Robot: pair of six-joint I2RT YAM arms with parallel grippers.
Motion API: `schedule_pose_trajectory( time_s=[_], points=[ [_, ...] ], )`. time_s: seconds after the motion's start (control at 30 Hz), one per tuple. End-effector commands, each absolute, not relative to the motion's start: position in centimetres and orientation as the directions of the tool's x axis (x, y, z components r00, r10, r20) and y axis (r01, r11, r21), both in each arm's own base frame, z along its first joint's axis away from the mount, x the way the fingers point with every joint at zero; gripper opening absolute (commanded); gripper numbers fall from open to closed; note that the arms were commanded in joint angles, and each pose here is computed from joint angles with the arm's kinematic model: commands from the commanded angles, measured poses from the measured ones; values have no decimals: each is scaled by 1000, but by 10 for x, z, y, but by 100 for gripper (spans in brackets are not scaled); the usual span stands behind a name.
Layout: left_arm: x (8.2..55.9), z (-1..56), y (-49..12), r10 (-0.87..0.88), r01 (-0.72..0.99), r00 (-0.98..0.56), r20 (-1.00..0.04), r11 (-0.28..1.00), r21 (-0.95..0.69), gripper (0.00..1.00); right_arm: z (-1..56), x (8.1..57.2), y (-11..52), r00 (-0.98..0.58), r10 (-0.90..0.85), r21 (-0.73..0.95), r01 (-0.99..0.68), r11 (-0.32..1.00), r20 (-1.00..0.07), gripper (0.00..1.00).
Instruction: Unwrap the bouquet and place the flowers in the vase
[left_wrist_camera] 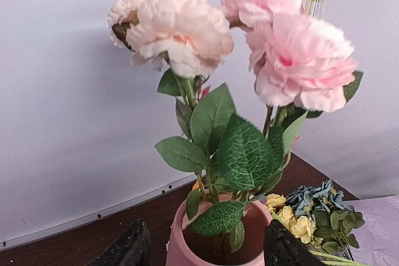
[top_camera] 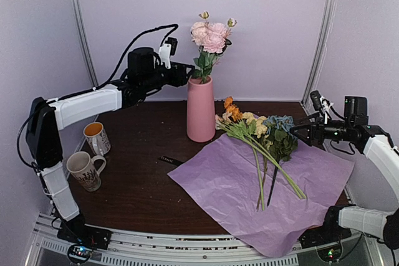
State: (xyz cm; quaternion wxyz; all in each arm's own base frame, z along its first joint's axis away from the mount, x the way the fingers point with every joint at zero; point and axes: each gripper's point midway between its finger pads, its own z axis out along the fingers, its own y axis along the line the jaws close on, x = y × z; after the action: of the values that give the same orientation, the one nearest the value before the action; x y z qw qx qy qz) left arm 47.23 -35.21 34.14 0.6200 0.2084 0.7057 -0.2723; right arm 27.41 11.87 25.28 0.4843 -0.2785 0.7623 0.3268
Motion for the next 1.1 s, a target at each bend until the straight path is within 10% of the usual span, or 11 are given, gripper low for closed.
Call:
schedule_pose_trajectory(
  time_s=[0.0,0.2,0.4,0.63,1.07],
  points=[
    [446,386,-328,-122,626,-28,-992,772,-112,63,257,278,116,-361,-103,215,-736,641,-927,85],
    [409,383,-307,-154,629,-58,-986,762,-156,62,253,297,98,-378,-92,185,-634,751,-921,82],
    [360,340,-306,-102,658,-162,-982,730,-185,57,242,326,49,-485,-157,58,-399,915,-860,56],
    [296,295,-327,48,715,-228,-972,687,-134,53,207,324,75,-547,-415,-117,-498,859,-727,39],
    [249,270,-360,26,758,-346,-938,597,-263,53,136,363,165,-607,-683,-128,-702,700,-406,39]
  ],
)
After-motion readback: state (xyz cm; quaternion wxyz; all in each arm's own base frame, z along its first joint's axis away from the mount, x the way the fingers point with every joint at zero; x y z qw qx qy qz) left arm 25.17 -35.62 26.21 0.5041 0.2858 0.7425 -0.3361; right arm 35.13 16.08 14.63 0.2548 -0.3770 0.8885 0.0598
